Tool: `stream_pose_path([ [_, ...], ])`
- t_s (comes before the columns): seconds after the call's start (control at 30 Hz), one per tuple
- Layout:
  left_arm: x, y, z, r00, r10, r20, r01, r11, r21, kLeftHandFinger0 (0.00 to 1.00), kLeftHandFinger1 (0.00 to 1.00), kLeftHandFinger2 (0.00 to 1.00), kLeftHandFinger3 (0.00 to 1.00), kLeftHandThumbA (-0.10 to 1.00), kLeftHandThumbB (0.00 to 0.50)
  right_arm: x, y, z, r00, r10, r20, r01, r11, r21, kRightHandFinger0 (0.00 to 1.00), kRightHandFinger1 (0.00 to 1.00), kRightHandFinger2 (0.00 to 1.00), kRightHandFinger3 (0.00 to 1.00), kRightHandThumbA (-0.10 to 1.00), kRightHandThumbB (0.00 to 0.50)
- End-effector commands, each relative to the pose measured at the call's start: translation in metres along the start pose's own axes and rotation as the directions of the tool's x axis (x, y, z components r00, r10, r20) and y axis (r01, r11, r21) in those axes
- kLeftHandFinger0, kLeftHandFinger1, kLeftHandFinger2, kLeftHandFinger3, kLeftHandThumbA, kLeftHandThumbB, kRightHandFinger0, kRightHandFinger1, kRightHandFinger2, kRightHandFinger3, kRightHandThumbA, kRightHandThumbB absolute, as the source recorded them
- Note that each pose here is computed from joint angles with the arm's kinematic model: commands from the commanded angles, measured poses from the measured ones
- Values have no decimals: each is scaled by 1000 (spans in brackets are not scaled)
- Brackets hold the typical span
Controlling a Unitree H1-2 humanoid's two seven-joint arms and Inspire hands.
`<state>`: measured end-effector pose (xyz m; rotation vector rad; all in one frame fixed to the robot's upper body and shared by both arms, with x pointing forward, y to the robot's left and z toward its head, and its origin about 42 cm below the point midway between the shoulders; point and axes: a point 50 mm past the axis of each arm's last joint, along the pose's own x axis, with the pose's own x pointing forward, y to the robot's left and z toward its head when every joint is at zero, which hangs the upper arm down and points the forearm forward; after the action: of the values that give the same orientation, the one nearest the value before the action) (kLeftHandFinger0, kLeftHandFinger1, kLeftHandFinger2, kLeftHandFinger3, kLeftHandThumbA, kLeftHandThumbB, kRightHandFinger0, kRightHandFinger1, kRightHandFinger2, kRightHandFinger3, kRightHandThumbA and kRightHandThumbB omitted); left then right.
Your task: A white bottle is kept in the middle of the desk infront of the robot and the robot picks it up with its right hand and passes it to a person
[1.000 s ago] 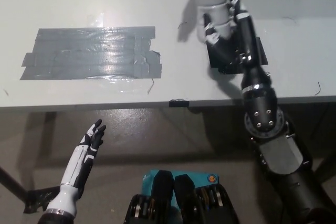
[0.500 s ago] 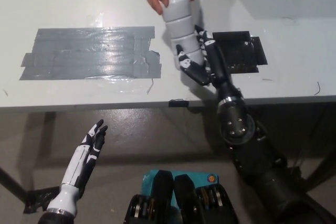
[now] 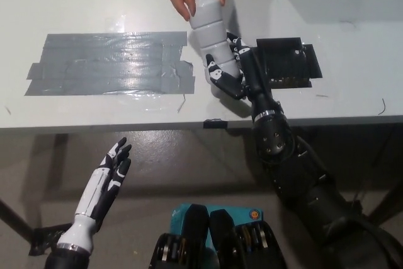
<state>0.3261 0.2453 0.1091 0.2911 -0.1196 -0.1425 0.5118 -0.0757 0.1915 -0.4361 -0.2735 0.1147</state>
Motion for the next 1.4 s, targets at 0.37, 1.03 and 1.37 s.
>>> stream_pose_path([
  [0.37,8,11,12,999,-3,40,2,1000,19,1000,1000,1000,1000,915,212,25,-32,38,982,95,162,-96,995,-5,1000,1000,1000,1000,837,500],
  [1.03,16,15,12,999,6,51,-8,999,31,1000,1000,1000,1000,957,214,-76,-157,124,816,-219,535,130,971,198,1000,1000,1000,1000,820,500],
  [1.37,16,18,8,999,-6,41,5,999,37,1000,1000,1000,1000,948,222,-204,-139,121,758,-197,622,117,979,167,1000,1000,1000,1000,892,474],
])
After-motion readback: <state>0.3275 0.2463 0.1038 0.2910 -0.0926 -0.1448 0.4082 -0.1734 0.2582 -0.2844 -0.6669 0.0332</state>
